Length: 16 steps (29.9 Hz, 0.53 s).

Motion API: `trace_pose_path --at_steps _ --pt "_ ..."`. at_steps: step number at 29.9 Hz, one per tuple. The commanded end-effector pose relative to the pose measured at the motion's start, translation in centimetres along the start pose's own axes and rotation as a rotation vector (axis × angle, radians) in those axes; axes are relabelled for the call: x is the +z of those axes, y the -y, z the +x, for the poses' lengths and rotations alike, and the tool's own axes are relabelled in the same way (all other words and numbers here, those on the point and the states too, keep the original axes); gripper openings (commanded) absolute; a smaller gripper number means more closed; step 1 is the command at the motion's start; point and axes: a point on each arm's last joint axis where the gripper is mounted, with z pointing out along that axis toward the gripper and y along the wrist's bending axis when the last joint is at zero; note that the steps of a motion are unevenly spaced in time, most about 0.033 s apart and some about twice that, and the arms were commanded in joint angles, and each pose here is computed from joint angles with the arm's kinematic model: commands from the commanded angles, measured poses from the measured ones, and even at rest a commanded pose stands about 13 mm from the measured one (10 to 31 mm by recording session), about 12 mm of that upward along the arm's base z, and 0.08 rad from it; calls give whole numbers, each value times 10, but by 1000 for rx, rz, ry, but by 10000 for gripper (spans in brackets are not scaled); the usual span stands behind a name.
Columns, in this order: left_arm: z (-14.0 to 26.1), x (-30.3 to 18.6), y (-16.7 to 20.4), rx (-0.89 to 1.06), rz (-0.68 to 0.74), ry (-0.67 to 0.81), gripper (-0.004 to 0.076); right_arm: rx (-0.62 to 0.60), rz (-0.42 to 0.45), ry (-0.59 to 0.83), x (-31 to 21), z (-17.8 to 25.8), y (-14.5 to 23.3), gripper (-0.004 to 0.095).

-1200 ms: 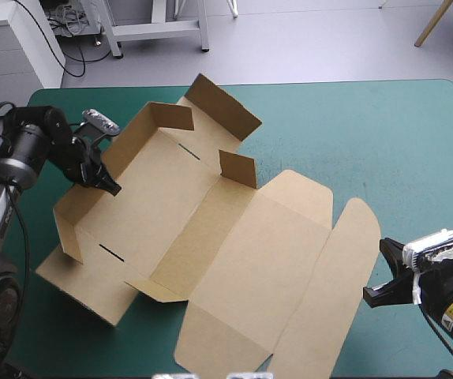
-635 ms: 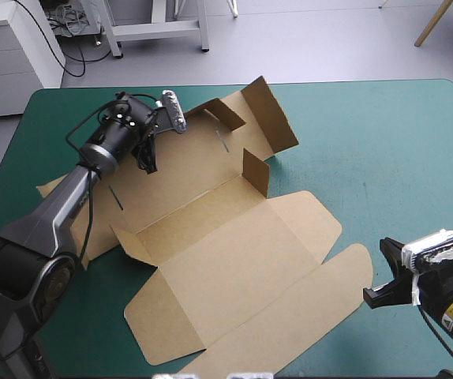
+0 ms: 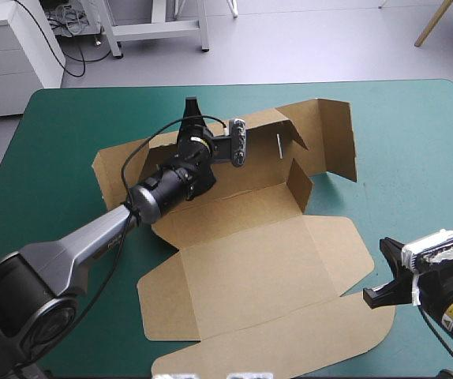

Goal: Fold the box

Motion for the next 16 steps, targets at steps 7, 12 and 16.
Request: trace_pose_path --at_steps 7,12,16 --pt "5 -77 21 105 -294 168 -10 -22 -4 97 -4 -14 0 -14" --pt "8 -92 42 148 -383 251 -10 -18 -6 96 -4 -14 0 -14" --pt "8 -91 47 106 -361 271 -10 -18 -6 96 -4 -14 0 -14"
